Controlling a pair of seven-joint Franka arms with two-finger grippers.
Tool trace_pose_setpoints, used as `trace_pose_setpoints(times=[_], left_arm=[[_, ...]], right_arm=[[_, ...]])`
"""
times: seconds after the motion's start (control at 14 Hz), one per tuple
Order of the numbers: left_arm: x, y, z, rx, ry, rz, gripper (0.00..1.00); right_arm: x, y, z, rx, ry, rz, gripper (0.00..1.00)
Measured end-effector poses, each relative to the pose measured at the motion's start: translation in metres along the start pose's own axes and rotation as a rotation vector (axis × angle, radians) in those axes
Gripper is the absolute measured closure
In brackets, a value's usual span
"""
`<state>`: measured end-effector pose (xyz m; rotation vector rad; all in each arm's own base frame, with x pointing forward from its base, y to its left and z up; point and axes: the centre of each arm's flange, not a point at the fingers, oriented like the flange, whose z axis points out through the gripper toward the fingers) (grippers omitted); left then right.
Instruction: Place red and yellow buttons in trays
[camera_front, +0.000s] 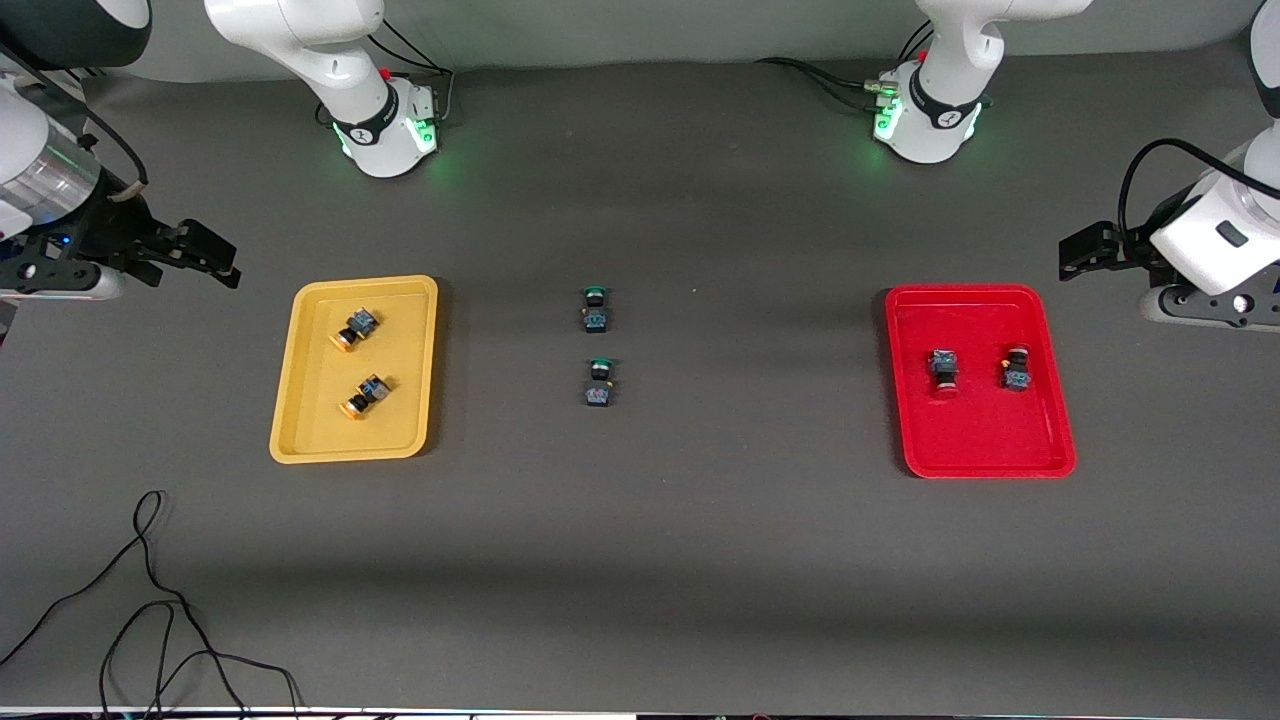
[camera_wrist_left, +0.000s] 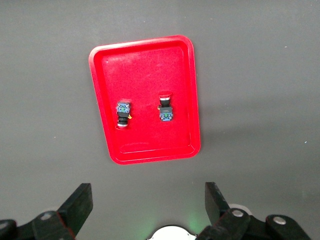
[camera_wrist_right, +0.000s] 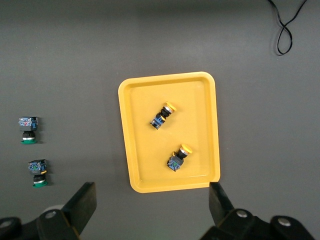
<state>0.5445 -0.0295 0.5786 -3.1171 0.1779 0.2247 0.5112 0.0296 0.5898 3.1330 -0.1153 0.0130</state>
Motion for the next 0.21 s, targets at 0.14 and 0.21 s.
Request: trace_pose_setpoints(times=[0.14,0.21], left_arm=[[0.0,-0.0003,0.0,0.0,0.0,-0.001,0.0],[0.0,-0.0004,0.0,0.0,0.0,-0.001,0.0]], right_arm=[[0.0013,0.0089,-0.0029,0.0,0.005,0.018,0.0],[0.0018,0.0122,-0.0053,0.0,0.008,0.024,0.0]])
